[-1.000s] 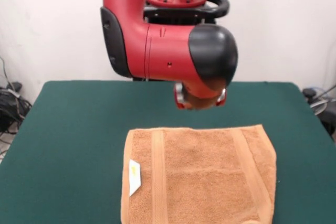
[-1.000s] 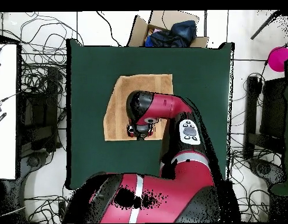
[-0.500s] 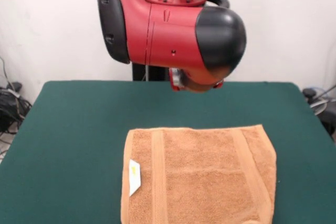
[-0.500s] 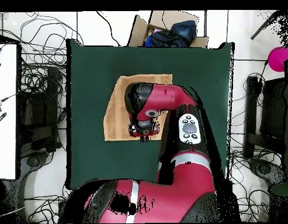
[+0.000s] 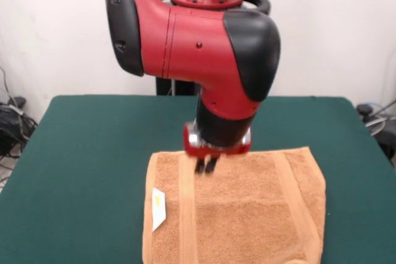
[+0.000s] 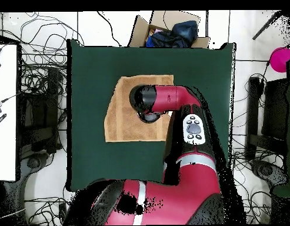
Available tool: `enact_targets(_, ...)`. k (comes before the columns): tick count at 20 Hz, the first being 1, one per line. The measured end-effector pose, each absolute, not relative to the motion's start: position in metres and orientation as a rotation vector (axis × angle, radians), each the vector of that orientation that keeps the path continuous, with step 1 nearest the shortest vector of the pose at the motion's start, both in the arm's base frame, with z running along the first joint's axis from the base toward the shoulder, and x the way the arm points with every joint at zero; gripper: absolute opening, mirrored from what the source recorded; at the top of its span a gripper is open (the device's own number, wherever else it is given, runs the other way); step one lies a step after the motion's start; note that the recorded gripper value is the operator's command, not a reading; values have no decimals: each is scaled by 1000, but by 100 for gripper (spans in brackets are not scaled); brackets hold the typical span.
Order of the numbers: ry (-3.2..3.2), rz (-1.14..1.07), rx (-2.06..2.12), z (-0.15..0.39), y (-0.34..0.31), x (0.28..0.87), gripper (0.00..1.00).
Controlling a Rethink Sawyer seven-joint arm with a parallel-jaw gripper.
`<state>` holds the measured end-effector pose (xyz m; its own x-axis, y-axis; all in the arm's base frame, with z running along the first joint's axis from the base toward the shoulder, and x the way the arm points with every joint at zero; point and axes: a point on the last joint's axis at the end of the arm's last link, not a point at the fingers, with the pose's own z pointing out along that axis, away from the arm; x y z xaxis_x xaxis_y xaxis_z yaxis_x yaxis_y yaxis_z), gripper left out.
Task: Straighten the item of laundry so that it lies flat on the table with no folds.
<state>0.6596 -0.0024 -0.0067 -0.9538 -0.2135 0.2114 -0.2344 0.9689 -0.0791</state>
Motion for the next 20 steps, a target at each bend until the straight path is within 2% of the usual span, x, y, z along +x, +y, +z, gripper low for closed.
enact_targets(7, -3196, 229, 390, -14, -8, 696, 0)
enact_targets(20, -2998, 246, 390, -25, 0, 682, 0)
